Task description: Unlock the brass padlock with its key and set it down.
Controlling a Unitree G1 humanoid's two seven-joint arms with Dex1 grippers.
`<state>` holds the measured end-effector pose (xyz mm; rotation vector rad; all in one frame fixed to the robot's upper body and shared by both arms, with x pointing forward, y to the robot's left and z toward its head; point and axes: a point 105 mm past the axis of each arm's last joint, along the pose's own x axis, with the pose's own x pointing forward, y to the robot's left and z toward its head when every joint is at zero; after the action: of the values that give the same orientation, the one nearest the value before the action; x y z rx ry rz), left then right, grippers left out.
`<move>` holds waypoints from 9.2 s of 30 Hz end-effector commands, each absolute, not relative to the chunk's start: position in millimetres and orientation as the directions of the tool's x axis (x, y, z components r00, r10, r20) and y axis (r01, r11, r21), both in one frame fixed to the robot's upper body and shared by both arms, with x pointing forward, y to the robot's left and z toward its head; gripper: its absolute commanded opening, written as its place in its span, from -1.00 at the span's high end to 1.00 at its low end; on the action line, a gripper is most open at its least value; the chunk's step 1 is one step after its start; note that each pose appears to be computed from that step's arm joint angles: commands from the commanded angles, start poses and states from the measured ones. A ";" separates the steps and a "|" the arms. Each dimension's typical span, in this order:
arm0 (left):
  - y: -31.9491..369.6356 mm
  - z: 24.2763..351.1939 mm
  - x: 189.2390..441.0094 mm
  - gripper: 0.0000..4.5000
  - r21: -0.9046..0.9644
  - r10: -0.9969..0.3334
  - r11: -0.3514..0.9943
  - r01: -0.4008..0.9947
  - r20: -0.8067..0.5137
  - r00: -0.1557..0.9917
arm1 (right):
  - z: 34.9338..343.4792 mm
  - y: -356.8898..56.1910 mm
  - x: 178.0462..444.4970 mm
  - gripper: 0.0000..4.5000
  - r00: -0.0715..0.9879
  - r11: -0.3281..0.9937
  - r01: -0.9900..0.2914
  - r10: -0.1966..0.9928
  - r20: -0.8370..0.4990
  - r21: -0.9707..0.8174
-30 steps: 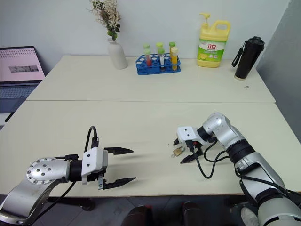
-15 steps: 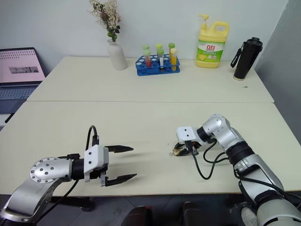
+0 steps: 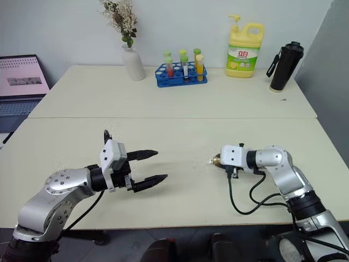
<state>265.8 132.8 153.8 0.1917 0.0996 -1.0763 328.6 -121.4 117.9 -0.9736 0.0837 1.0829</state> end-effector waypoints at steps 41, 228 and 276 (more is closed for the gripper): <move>61.6 214.2 311.8 -0.92 0.049 -0.961 0.240 0.970 -0.127 0.244 | 202.6 -77.8 290.8 0.59 0.554 0.111 -0.018 0.828 0.082 -0.994; 73.3 228.4 315.3 -0.05 -0.032 -0.972 0.198 0.980 -0.133 0.193 | 209.1 -73.8 285.3 0.59 0.480 0.199 -0.161 0.871 0.100 -0.967; 49.3 221.5 316.1 0.92 -0.035 -0.975 0.194 0.980 -0.117 0.188 | 209.6 -72.6 287.6 0.59 0.488 0.207 -0.186 0.868 0.092 -0.961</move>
<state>315.8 49.8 207.3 0.0252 0.1817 -1.3731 291.5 -70.5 196.2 -1.1499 -0.7095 0.8703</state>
